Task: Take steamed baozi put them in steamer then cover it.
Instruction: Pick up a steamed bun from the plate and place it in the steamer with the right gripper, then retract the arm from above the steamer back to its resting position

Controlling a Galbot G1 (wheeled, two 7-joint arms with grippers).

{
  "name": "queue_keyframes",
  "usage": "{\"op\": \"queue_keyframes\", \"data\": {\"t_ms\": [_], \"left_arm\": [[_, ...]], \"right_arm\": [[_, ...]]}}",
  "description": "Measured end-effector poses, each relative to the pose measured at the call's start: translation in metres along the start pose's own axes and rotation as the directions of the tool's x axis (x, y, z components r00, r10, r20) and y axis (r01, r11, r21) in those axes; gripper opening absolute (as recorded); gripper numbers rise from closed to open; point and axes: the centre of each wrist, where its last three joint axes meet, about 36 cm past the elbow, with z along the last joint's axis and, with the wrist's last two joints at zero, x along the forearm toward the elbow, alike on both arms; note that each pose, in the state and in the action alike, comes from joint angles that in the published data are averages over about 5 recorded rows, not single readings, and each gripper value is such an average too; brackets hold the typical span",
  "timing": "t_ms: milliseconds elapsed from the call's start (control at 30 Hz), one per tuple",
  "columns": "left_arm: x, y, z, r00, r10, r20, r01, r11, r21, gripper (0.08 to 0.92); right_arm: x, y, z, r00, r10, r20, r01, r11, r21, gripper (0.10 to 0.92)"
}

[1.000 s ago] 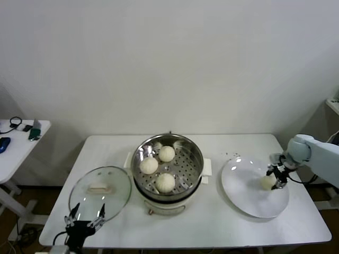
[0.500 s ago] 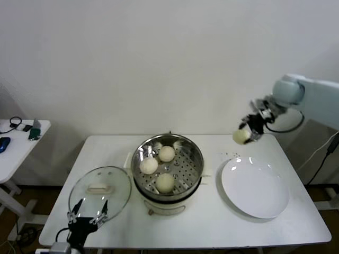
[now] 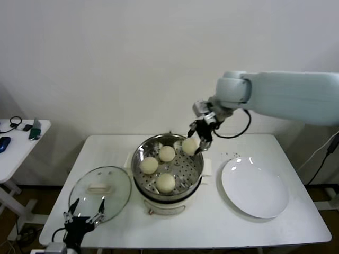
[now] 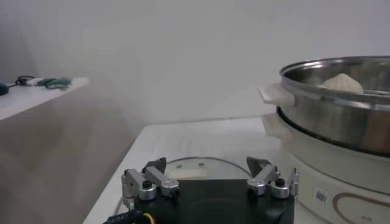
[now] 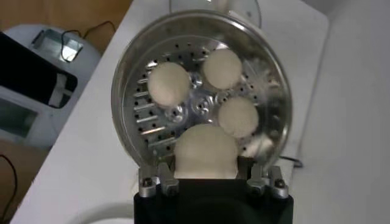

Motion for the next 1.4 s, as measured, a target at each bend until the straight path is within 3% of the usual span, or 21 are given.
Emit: {"op": "queue_keyframes", "data": {"t_ms": [233,500,700,867,1133,1267,1400], "left_arm": [[0.002,0.000,0.002,1.0000,-0.007,-0.004,0.007,1.000,0.006,0.823],[0.000,-0.001,0.001,1.0000,-0.008,0.000,0.008,1.000,0.008,0.823],[-0.001,0.000,0.000,1.0000,-0.007,0.002,0.007,1.000,0.007,0.823],[-0.001,0.001,-0.002,1.0000,-0.004,0.000,0.004,1.000,0.002,0.823],[-0.002,0.002,-0.008,1.0000,-0.006,0.008,0.006,1.000,0.004,0.823],[-0.004,0.002,-0.009,0.9999,-0.008,0.015,0.008,1.000,0.006,0.823],[-0.008,0.001,-0.009,0.9995,-0.003,0.031,0.003,1.000,0.003,0.823]], "right_arm": [[-0.054,0.003,-0.011,0.999,-0.038,-0.031,0.039,0.999,0.021,0.662],[-0.088,0.003,-0.012,0.997,-0.035,-0.072,0.038,0.999,0.037,0.663],[-0.093,0.002,-0.017,0.997,-0.030,-0.068,0.034,0.998,0.050,0.771],[-0.072,-0.007,-0.013,0.999,-0.017,-0.052,0.019,0.999,0.046,0.820],[0.011,-0.024,0.019,0.998,0.059,0.018,-0.058,0.997,-0.051,0.823],[0.038,-0.015,0.050,0.977,0.182,0.114,-0.161,0.972,-0.172,0.823],[0.048,0.006,0.088,0.902,0.386,0.195,-0.316,0.895,-0.315,0.823]]}}
